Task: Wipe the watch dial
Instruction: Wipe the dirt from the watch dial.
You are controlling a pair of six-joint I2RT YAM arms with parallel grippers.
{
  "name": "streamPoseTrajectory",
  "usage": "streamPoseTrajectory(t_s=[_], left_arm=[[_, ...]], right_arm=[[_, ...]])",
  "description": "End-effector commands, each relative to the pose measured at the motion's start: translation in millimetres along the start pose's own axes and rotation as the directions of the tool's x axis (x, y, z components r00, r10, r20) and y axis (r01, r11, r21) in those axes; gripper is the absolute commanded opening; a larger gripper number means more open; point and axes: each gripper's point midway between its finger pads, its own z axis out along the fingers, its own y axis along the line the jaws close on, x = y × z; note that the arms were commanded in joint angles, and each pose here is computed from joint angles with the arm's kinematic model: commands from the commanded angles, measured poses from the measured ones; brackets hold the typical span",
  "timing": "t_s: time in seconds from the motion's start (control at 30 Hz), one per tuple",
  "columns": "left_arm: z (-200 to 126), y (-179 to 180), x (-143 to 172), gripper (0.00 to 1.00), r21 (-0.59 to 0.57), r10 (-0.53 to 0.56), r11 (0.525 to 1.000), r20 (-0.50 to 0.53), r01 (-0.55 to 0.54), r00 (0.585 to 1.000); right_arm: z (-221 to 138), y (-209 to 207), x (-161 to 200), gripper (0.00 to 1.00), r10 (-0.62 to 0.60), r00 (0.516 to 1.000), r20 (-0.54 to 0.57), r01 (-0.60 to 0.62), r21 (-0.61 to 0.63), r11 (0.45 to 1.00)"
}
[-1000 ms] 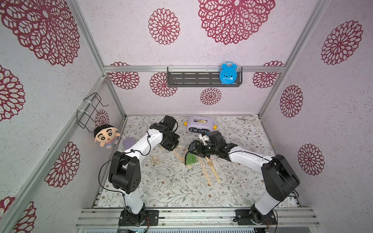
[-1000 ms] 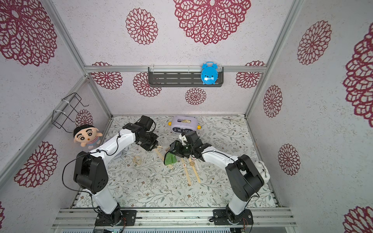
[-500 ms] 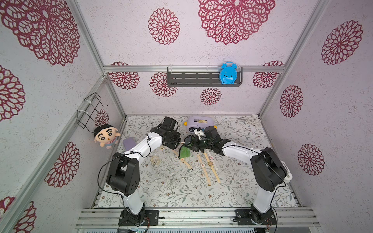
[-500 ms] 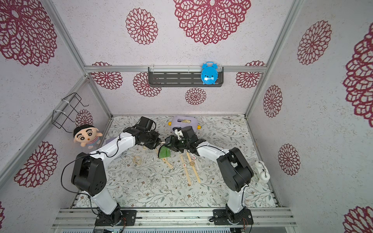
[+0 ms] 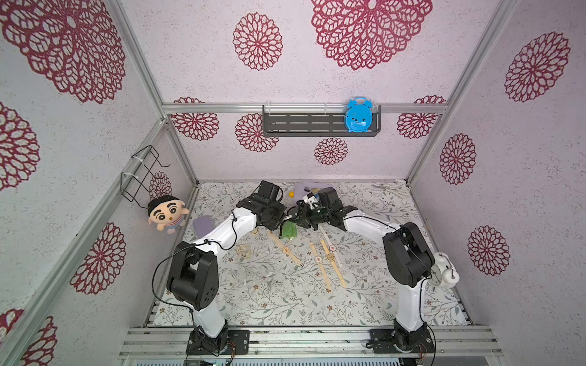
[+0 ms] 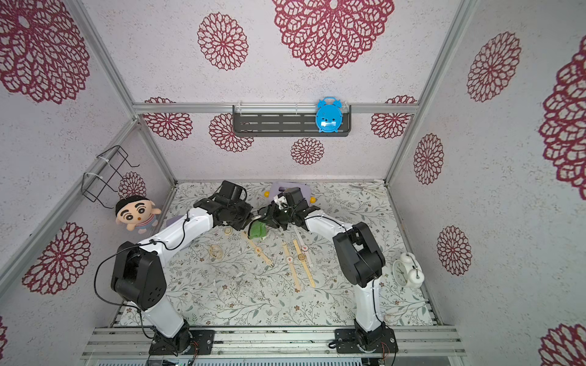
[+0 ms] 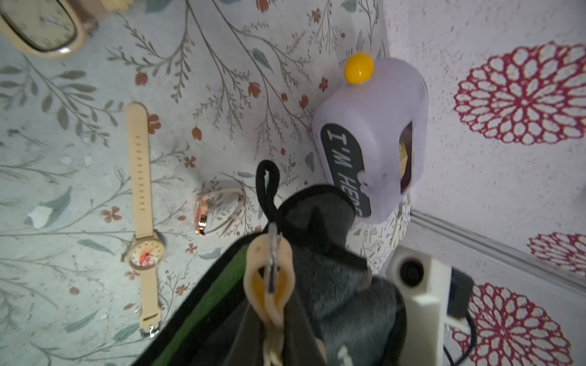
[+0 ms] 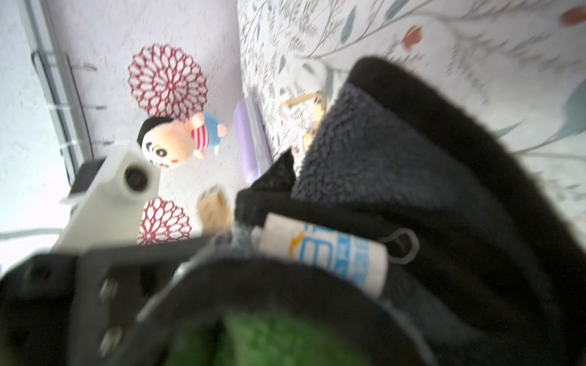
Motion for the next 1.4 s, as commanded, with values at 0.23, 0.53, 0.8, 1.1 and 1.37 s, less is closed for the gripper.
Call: streamPoseTrajectory(t_s=[0.23,0.53,0.8,1.1,1.37], left_arm=[[7.0,29.8,83.2,0.00,-0.076,0.100,0.989,-0.265,-0.124,0.959],[-0.3,39.5,78.8,0.00,-0.092,0.038,0.994,-0.251,-0.062,0.967],[-6.5,35.5,56.9,0.00,-0.003,-0.162,0.986,-0.234,0.165,0.959],[-2.0,16.5,28.3,0.00,0.142,-0.333,0.918,-0.235,0.371,0.913],[3.8,-9.8,22.6,0.00,0.214,-0.336,0.895,-0.258,0.392,0.906]], right_arm=[[-34.3,86.8,-74.0,0.00,-0.050,0.976,0.214,0.106,-0.259,0.960],[-83.7,89.1,-85.5,0.00,-0.055,0.958,0.283,0.129,-0.252,0.959],[-101.4,47.4,-42.7,0.00,-0.093,0.961,0.259,0.128,-0.122,0.984],[-98.0,12.8,28.9,0.00,-0.147,0.971,0.190,0.147,0.011,0.989],[-80.3,0.2,55.1,0.00,-0.099,0.980,0.174,0.102,-0.007,0.995]])
